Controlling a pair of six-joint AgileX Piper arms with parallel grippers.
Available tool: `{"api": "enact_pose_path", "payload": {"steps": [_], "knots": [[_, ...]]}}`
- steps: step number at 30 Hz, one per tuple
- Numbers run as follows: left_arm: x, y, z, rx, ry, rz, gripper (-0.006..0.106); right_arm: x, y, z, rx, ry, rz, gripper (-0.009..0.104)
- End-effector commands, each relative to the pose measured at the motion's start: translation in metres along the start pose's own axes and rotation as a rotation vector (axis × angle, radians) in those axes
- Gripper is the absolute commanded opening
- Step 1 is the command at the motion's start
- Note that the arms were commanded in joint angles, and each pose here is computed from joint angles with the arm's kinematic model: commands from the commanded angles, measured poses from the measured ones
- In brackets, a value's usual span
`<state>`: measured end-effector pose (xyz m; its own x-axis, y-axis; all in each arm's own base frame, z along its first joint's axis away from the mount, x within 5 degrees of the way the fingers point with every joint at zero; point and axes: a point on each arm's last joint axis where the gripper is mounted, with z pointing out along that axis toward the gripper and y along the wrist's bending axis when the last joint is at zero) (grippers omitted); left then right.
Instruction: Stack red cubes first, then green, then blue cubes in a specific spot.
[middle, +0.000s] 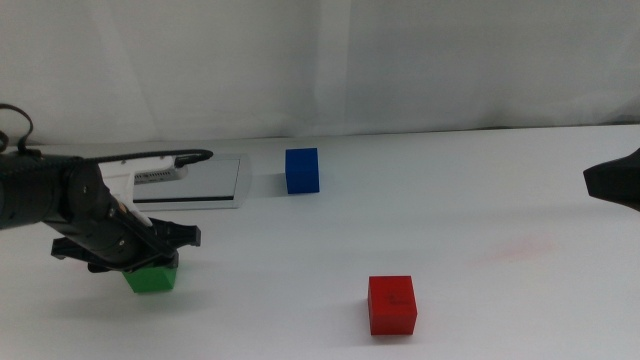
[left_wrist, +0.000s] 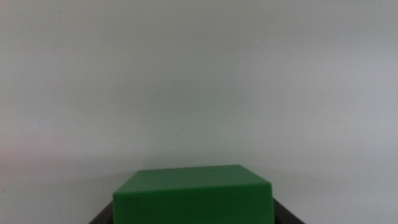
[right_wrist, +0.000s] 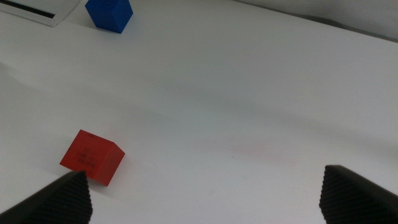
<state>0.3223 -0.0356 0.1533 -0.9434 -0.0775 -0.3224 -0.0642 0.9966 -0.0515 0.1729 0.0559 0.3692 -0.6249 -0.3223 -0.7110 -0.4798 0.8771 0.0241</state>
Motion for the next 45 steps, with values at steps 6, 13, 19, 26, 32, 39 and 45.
{"api": "enact_pose_path", "payload": {"steps": [6,13,19,26,32,39,45], "knots": [[-0.022,-0.022,-0.042,0.033,0.013,0.009,-0.003,0.001,0.0,0.0,0.0,-0.008,0.001,0.103],[-0.01,-0.093,-0.108,0.118,-0.02,0.02,-0.003,0.001,0.0,0.0,0.001,-0.009,0.007,0.103],[0.023,-0.157,-0.133,0.173,-0.012,0.074,-0.003,0.0,0.0,0.0,-0.008,-0.013,0.014,0.103],[0.052,-0.23,-0.141,0.136,-0.024,0.179,-0.003,0.0,0.001,0.0,-0.013,-0.014,0.017,0.103],[0.053,-0.266,-0.133,0.105,-0.001,0.209,-0.003,0.001,0.001,0.0,-0.016,-0.005,0.01,0.103],[0.056,-0.277,-0.115,0.099,0.014,0.159,-0.003,0.003,0.002,0.0,-0.023,0.012,0.01,0.103],[0.062,-0.286,-0.106,0.107,0.015,0.15,-0.003,0.002,0.002,0.0,-0.026,0.004,0.013,0.103]]}}
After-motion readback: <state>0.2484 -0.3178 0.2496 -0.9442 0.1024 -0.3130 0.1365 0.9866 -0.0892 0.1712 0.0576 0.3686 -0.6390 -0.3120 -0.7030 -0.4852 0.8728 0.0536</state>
